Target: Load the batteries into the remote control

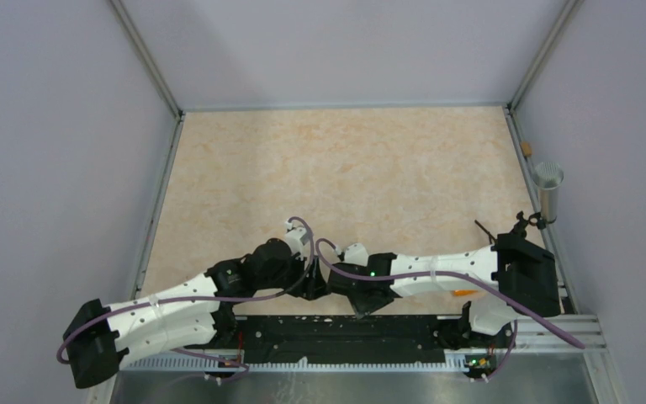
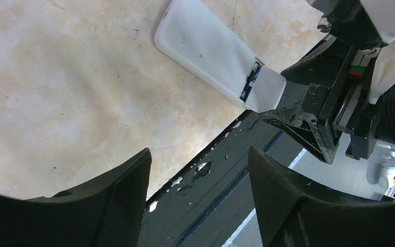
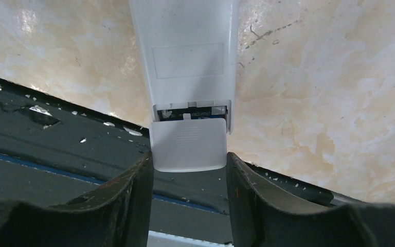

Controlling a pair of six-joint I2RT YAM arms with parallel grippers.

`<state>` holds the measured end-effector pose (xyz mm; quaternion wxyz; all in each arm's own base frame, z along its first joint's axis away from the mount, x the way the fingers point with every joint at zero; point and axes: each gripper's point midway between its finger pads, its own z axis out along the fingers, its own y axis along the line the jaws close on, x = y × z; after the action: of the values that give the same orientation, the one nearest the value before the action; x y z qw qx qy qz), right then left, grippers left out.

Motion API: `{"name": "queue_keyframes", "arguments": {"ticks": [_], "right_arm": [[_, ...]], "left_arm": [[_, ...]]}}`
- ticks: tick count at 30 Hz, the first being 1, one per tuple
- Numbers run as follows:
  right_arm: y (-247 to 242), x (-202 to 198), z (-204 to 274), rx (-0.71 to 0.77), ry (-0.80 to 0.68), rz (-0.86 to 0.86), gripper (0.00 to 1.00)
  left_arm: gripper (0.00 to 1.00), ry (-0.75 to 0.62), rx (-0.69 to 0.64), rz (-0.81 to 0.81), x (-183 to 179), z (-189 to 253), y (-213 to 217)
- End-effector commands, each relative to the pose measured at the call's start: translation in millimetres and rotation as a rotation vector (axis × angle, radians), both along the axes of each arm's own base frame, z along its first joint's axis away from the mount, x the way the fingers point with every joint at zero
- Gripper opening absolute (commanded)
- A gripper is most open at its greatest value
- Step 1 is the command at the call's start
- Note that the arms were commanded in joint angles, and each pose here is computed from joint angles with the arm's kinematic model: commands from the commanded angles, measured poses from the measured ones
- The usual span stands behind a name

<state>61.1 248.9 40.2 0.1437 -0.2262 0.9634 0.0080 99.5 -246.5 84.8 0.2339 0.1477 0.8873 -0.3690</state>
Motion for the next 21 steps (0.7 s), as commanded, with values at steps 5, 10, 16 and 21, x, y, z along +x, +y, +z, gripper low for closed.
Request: {"name": "queue_keyframes", "arguments": {"ticks": [5, 10, 16, 21], "right_arm": [[17.8, 7.5, 12.4, 0.067, -0.010, -0.008, 0.12], [15.2, 10.1, 12.6, 0.073, -0.013, -0.013, 0.12], [11.8, 11.6, 14.0, 0.082, -0.015, -0.022, 0.12], [7.6, 12.2, 11.9, 0.078, -0.012, -0.029, 0.12]], "left_arm": [[0.70, -0.014, -0.015, -0.017, 3.2, 3.1, -2.3], [0.70, -0.008, -0.017, -0.017, 4.7, 2.9, -3.4], [0.70, -0.002, -0.019, -0.021, 5.8, 2.7, -5.6], [0.70, 0.003, -0.021, -0.024, 6.8, 3.3, -6.9]]}}
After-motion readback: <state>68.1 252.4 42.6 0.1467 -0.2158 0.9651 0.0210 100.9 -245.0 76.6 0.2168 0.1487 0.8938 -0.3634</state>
